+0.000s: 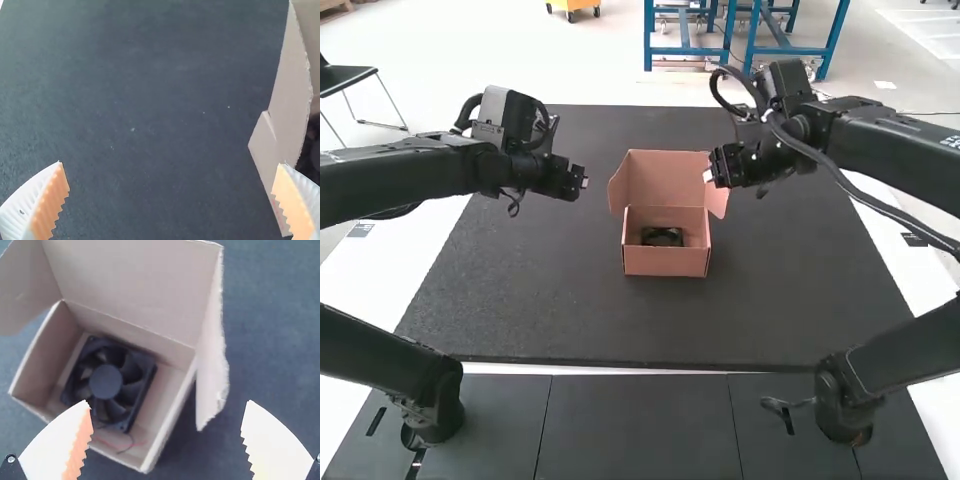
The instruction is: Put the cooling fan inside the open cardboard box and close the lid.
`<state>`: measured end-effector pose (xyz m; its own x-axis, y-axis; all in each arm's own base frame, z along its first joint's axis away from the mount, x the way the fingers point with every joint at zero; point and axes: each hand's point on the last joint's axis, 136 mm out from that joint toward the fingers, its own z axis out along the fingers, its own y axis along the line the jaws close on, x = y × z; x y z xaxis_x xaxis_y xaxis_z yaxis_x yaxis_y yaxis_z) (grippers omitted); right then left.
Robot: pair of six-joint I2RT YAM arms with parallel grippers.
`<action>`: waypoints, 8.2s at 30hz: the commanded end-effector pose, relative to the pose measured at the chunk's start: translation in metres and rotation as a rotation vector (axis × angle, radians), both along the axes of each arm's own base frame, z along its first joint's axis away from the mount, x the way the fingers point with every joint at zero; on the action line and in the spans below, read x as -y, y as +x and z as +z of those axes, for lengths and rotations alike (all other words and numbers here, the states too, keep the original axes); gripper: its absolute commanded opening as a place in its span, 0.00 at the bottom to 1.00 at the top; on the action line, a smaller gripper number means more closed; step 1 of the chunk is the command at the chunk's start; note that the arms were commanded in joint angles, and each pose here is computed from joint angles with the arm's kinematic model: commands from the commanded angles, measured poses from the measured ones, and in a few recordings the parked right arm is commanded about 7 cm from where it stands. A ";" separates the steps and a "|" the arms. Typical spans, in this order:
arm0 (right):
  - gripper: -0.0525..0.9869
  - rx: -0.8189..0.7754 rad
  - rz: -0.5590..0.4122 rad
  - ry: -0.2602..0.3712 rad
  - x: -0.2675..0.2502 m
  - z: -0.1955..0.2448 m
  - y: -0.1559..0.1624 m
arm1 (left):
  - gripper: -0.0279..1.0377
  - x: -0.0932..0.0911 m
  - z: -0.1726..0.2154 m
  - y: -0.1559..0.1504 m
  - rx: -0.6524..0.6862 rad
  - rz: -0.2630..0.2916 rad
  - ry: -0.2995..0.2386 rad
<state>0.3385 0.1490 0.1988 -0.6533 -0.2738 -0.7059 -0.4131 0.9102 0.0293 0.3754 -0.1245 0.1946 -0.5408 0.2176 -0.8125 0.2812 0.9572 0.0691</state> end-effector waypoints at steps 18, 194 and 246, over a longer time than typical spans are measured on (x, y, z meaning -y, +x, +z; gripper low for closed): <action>0.69 -0.005 -0.005 0.019 0.027 -0.029 0.013 | 0.93 0.008 -0.002 0.058 0.045 0.058 0.023; 0.03 -0.410 0.092 0.224 -0.022 -0.062 0.001 | 0.93 0.088 -0.040 0.009 -0.268 -0.228 -0.145; 0.03 -0.515 0.138 -0.010 -0.007 -0.117 -0.038 | 0.93 0.053 -0.058 -0.016 -0.342 -0.236 -0.022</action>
<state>0.3080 0.1574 0.0880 -0.8735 -0.3639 -0.3232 -0.4531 0.8505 0.2670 0.3539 -0.1883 0.1215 -0.7440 0.3574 -0.5646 0.5007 0.8577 -0.1169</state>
